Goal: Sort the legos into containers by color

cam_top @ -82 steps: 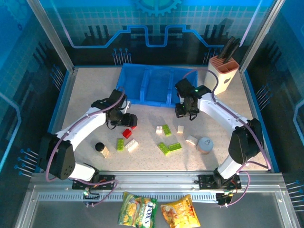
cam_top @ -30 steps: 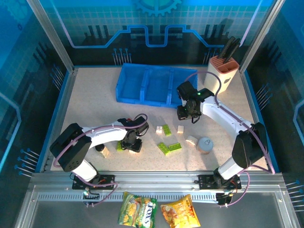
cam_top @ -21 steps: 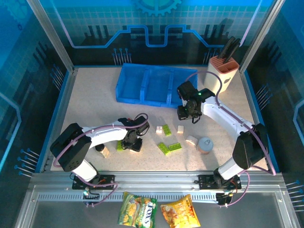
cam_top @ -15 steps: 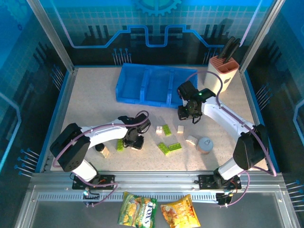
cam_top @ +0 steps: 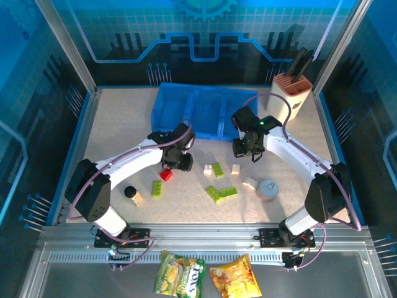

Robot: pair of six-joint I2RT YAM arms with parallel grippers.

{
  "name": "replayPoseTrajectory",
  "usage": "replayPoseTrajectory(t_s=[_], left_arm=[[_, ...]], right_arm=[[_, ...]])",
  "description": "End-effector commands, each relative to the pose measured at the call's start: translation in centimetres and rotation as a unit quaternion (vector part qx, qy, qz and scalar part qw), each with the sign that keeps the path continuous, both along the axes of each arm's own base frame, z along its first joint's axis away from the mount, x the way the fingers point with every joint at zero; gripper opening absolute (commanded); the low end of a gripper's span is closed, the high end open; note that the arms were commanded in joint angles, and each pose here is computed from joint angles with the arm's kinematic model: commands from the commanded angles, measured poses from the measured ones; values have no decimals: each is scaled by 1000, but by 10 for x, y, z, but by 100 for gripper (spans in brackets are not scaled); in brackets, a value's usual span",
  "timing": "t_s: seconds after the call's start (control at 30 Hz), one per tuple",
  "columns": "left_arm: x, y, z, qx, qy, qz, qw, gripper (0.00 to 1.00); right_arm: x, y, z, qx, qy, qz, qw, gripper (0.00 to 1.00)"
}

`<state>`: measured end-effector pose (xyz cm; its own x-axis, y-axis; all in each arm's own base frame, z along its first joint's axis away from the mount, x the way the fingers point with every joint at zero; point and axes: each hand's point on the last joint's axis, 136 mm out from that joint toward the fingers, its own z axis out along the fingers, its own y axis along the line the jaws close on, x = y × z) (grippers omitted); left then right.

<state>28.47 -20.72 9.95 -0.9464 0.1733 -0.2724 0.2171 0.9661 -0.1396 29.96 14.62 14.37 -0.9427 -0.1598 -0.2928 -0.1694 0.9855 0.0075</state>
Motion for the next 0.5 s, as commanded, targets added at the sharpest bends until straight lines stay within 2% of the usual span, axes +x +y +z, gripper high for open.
replayPoseTrajectory(t_s=[0.0,0.47], left_arm=[[19,4,8,6,-1,-14,1000,34],[130,30,59,17,-82,11,996,33]], right_arm=[[-9,-5,5,-6,-2,-4,1000,41],[-18,-10,8,-7,1,-11,1000,41]])
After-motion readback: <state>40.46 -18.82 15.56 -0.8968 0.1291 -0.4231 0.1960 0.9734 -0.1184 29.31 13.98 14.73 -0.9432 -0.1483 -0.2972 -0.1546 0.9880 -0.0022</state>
